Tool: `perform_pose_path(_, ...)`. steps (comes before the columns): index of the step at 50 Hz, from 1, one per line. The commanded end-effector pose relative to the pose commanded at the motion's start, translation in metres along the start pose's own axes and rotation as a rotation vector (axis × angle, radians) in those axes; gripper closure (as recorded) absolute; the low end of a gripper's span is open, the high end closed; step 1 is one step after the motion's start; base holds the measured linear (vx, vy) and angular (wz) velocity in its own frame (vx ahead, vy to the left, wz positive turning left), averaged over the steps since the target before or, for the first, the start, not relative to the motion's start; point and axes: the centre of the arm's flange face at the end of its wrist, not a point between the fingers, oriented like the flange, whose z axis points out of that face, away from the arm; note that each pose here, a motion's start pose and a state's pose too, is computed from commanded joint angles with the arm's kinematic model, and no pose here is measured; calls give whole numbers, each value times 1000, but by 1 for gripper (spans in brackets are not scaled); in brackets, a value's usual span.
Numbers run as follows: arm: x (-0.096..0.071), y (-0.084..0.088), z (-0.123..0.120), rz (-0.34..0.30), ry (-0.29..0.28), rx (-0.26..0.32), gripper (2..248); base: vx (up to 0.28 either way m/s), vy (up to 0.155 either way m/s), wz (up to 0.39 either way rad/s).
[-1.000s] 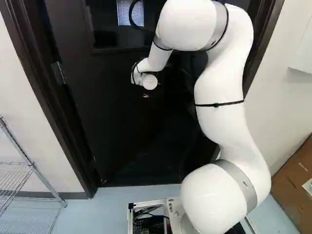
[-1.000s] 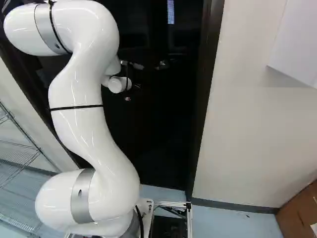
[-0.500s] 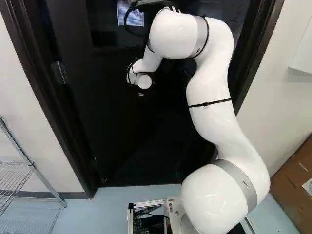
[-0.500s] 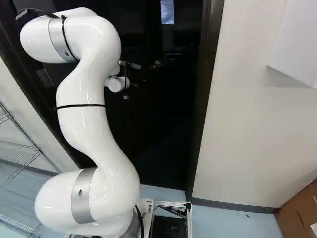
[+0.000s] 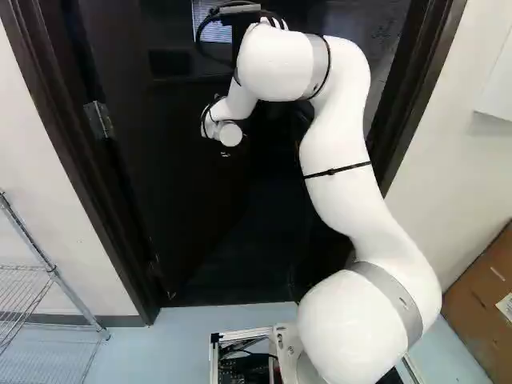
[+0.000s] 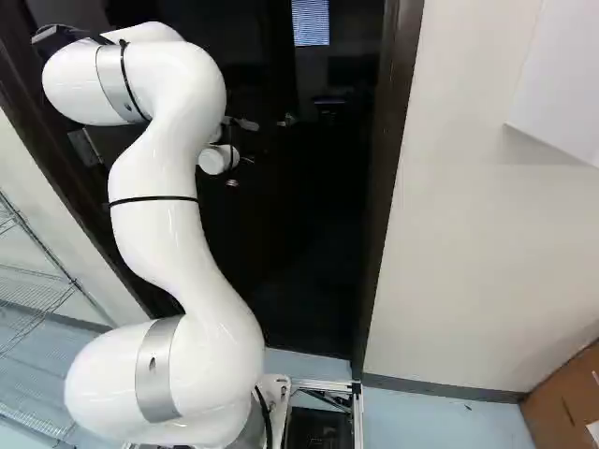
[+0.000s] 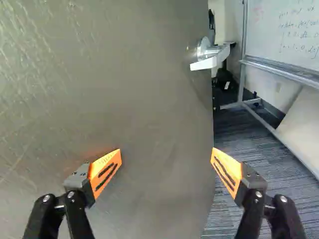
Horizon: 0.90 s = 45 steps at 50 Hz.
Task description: Open the door and move inside
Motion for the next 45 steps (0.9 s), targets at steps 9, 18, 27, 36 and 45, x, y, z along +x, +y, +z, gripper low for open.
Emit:
perform_pose_path(9,-4,-13,1,-12,-2,25,3,0,0,0)
perform_pose_path(18,-8,-25,1,-24,-6,51,3,0,0,0)
perform_pose_path(27,-12,-38,3,-37,-11,77,3,0,0,0)
perform_pose_path(36,-17,-52,5,-49,-14,104,3,0,0,0)
perform_pose_path(45,-21,-65,7,-59,-13,129,3,0,0,0)
